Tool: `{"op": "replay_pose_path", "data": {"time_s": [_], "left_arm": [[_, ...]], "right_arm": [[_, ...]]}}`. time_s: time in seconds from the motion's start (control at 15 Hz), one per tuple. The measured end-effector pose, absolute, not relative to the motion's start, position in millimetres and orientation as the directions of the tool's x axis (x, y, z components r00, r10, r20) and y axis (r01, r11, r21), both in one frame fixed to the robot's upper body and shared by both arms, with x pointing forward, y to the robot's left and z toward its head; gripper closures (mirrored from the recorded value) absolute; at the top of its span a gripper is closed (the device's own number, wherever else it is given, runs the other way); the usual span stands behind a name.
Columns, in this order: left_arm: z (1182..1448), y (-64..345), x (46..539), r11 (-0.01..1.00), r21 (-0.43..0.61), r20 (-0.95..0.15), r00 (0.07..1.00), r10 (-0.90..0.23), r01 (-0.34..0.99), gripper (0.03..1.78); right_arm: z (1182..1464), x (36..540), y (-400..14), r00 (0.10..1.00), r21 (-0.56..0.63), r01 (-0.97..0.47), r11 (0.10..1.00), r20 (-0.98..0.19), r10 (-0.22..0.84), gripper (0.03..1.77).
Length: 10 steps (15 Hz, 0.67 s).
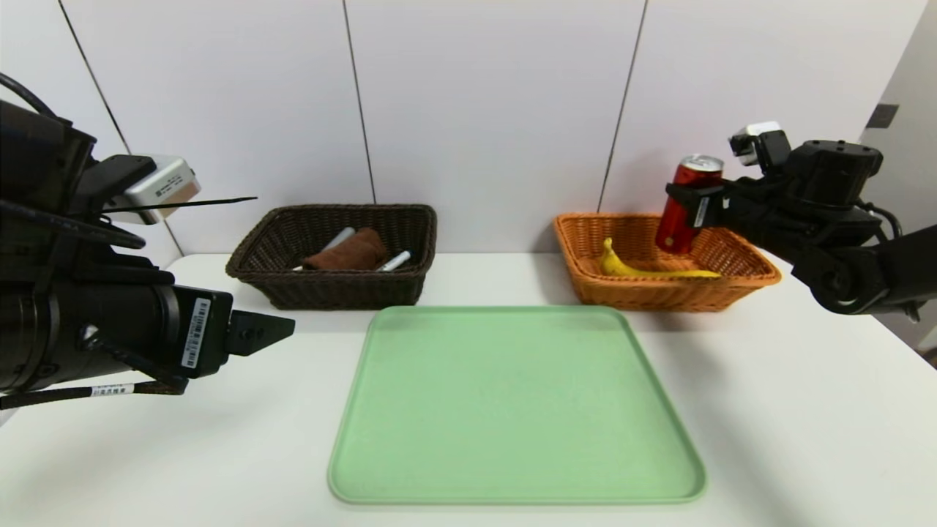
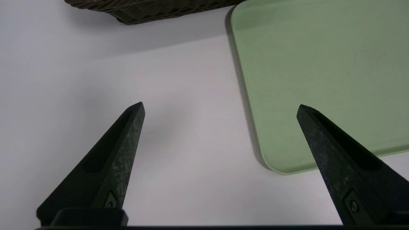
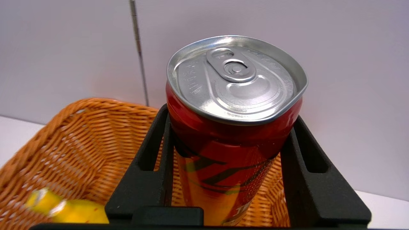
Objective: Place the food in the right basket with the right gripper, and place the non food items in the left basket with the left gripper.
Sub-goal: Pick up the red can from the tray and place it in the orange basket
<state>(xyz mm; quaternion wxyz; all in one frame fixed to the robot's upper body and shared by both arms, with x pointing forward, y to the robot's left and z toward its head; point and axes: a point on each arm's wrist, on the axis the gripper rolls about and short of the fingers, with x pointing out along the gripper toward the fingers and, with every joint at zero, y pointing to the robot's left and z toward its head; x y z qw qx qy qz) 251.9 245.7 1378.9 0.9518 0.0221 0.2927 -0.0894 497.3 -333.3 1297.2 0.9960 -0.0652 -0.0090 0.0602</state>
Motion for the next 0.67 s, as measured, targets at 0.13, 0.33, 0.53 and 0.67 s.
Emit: {"op": "replay_pose_path", "data": {"time_s": [0.13,0.33,0.53,0.67], "left_arm": [[1379,246,252,0.983,-0.01,-0.562,0.812,-0.157,0.184,0.12],[1378,246,252,0.983,-0.01,-0.563,0.811,-0.157,0.184,0.12],[1378,246,252,0.983,-0.01,-0.563,0.812,-0.157,0.183,0.12],[1378,246,252,0.983,-0.011,-0.563,0.811,-0.158,0.184,0.12]], "right_arm": [[1286,504,-334,0.995,-0.132,-0.099,0.986,0.006,0.101,0.89],[1276,508,-334,0.995,-0.128,-0.102,0.987,-0.017,0.101,0.89],[1271,510,-334,0.994,-0.126,-0.104,0.987,-0.028,0.101,0.89],[1269,511,-334,0.994,-0.126,-0.104,0.987,-0.03,0.101,0.89]]}}
